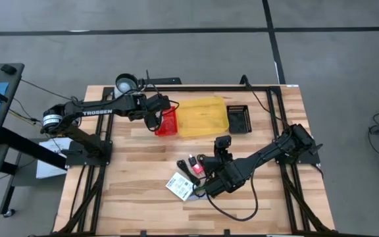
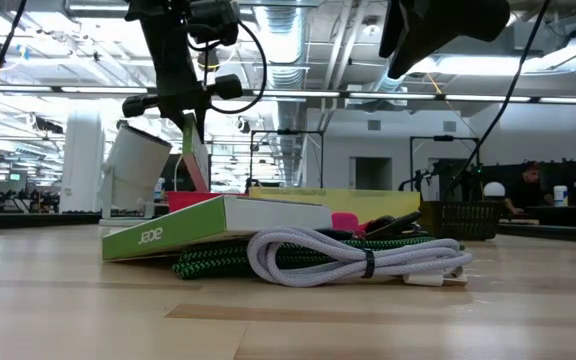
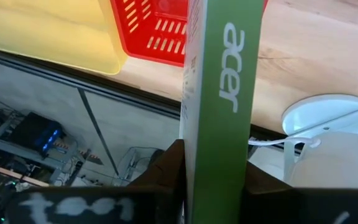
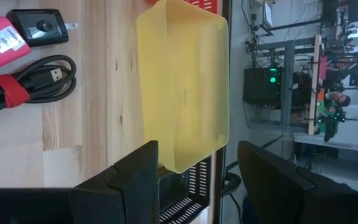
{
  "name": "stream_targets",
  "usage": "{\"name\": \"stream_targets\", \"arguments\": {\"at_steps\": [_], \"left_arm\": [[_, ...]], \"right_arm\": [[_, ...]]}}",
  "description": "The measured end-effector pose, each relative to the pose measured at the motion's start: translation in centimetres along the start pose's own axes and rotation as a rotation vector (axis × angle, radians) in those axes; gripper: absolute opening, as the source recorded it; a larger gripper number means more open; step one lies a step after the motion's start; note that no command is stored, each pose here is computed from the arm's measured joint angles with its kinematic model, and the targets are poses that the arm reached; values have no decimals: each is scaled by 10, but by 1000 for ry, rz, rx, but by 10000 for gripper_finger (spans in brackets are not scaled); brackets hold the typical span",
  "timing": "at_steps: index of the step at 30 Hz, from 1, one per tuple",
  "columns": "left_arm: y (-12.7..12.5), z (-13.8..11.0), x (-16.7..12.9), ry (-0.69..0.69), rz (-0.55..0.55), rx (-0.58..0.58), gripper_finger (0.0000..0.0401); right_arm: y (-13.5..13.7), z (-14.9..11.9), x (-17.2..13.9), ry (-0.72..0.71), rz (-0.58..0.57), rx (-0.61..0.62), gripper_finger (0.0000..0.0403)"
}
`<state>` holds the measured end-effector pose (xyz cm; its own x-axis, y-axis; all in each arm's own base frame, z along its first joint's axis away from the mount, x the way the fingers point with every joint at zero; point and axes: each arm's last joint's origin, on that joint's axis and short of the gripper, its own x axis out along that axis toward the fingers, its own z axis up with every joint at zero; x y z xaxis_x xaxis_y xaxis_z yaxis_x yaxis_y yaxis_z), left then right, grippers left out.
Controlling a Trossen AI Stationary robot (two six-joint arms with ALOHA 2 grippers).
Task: Pick and place items into bin
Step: Put the top white card reader box into the red bin, then put the white card reader box into the red bin
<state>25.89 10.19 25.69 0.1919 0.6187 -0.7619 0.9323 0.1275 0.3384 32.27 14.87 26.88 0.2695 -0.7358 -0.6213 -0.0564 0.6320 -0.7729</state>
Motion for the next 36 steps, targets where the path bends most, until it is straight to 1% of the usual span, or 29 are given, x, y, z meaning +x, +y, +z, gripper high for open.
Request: {"name": "stream_targets", "arguments": {"at_steps": [4,11,16,26,32,36], "left_arm": [[0,0,0,-4,0,-24,52],[0,0,0,-8,0,-27,99],[0,0,0,-5,-1,-27,118],[0,0,0,1,-3,-26,121],[0,-1,0,38,-10,-27,121],[0,2,-2,45,-3,-76,121]], "right_arm": [[0,0,0,0,0,0,216],[0,0,0,0,0,0,216],[0,0,0,0,0,0,216],[0,0,0,-2,1,3,216],[0,1,0,-5,2,6,216],[0,1,0,-5,2,6,216]]}}
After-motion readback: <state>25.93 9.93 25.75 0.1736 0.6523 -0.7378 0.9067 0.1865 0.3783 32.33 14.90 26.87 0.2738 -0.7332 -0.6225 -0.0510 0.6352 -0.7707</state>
